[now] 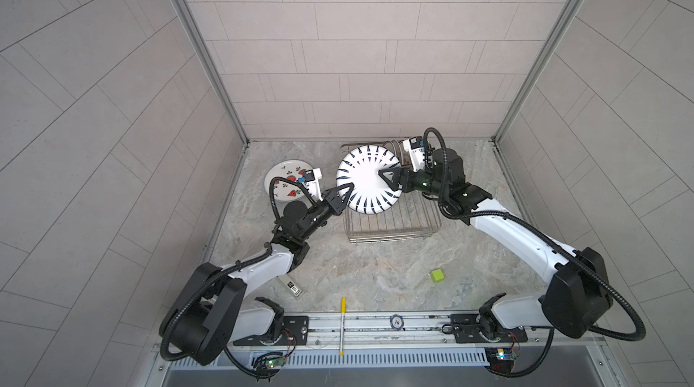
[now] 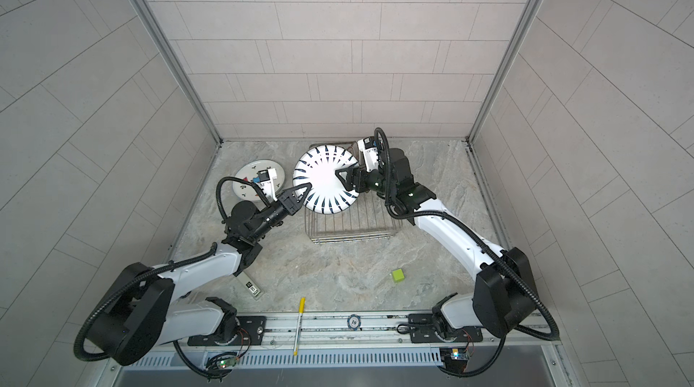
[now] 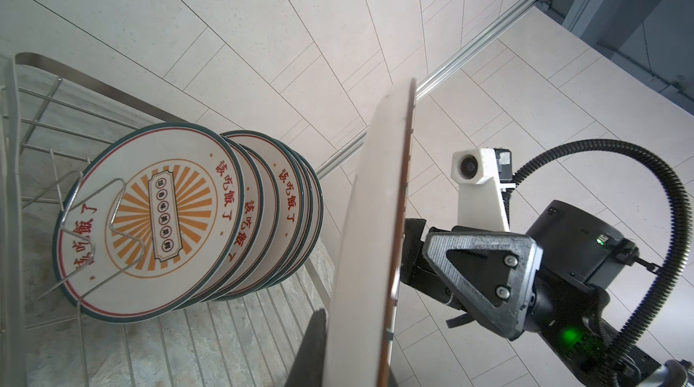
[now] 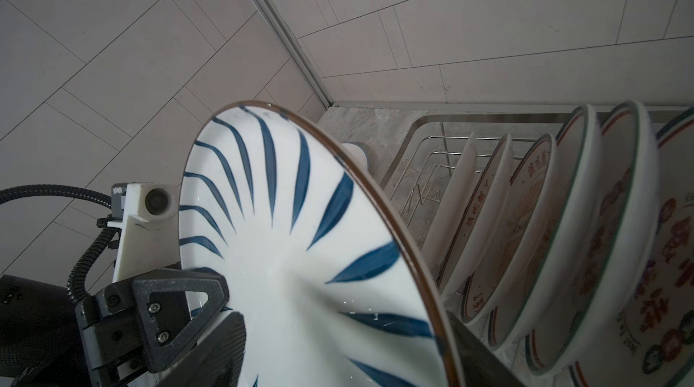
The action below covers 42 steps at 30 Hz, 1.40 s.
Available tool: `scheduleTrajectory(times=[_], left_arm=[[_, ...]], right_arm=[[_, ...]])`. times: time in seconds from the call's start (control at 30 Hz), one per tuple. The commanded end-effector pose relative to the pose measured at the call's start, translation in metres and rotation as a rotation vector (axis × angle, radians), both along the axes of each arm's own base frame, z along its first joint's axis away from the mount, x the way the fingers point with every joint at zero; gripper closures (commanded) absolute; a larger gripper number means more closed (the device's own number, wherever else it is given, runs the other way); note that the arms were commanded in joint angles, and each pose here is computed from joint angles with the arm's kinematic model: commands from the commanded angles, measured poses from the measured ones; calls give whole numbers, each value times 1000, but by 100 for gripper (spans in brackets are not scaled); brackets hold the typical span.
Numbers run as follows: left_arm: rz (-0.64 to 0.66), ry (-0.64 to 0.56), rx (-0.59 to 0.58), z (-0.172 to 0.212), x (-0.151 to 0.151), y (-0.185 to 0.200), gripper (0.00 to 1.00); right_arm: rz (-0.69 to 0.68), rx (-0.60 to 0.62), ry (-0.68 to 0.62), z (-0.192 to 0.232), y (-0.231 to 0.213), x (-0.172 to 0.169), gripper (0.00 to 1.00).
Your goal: Unload the plates from the dish rack
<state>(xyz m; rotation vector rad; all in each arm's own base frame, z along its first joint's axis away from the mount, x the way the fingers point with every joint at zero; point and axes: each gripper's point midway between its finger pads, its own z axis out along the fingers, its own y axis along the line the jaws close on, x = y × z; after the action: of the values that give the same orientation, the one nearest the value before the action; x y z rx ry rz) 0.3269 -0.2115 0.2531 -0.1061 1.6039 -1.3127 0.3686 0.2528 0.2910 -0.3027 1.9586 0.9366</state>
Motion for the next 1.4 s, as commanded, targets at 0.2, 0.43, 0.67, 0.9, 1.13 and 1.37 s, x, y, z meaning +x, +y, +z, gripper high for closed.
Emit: scheduleTrajectory(times=[0.2,0.43,0.67,0.9,1.13,1.37], left_arm=[[41,-157,-83,55,-5,14,100],[82,-135,-58,52,-5,20,100],[146,-91,-29,43,4,36,100],[290,-54,-91,38,23,93,100],[488,8,-150,24,37,164,100],[718,134,-159,-13,49,217,100]], right_arm=[[-104,-54,-63,27,-30,-10,17],[-122,-56,-71,29,-38,-14,14],[-175,-82,-73,26,-43,-5,14],[-89,-97,-69,24,-8,9,15],[60,-199,-92,11,63,17,15],[197,-305,-72,-12,142,31,17]])
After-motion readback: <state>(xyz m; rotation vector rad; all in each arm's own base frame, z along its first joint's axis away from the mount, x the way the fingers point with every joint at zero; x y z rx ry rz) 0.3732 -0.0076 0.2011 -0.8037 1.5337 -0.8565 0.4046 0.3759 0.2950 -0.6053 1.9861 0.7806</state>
